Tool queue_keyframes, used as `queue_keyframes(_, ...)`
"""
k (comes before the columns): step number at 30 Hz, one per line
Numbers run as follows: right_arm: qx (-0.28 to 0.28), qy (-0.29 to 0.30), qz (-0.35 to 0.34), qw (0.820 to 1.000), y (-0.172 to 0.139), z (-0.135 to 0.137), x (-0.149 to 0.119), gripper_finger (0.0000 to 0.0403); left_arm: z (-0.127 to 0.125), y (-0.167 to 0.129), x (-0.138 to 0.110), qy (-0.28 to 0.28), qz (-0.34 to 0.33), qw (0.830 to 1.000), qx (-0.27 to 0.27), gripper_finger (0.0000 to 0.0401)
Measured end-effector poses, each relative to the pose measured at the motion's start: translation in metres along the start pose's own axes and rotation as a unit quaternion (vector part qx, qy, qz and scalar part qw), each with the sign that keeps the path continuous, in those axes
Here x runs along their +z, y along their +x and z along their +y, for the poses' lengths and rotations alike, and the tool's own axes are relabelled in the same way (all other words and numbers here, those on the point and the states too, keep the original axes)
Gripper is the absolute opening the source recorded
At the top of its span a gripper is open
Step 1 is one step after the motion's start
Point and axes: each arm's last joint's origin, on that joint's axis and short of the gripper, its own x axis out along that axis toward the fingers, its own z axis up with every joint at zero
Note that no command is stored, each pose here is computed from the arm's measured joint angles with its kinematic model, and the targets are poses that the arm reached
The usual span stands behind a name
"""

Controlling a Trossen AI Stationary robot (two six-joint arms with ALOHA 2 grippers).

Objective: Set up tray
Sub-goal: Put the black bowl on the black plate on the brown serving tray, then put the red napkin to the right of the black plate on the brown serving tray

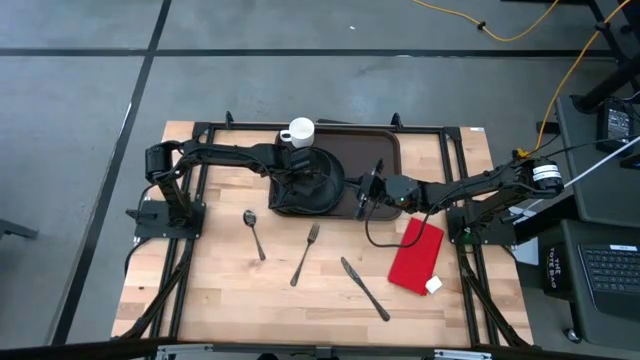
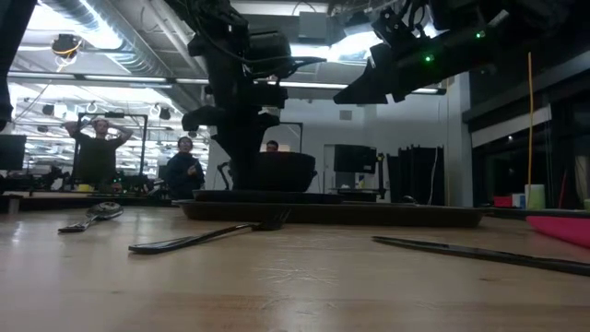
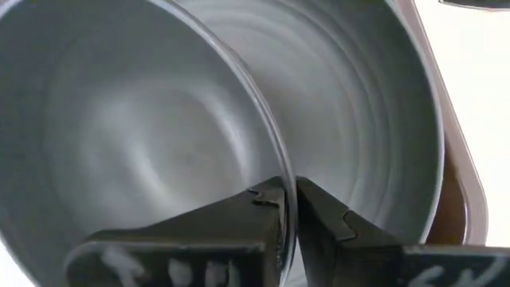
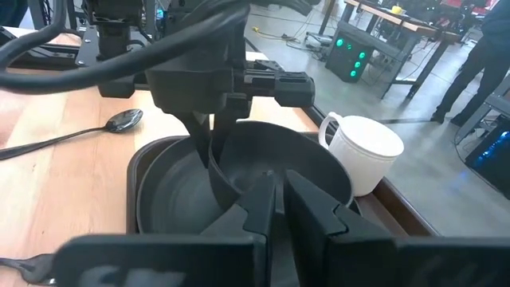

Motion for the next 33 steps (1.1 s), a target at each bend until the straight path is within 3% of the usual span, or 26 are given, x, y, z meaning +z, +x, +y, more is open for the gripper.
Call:
queue_keyframes(15, 0.000, -0.001, 0.002, 1.000, 0.0000, 0.0000, -0.0005, 0.0035, 0.0002, 0.0000, 0.0001, -0.008, 0.000, 1.000, 0.002, 0.0028)
queue_keyframes(33, 0.001, -0.004, 0.009, 1.000, 0.0000, 0.0001, -0.0019, 0.0035, -0.0029, -0.0051, 0.0040, -0.010, 0.009, 0.999, 0.032, 0.0109)
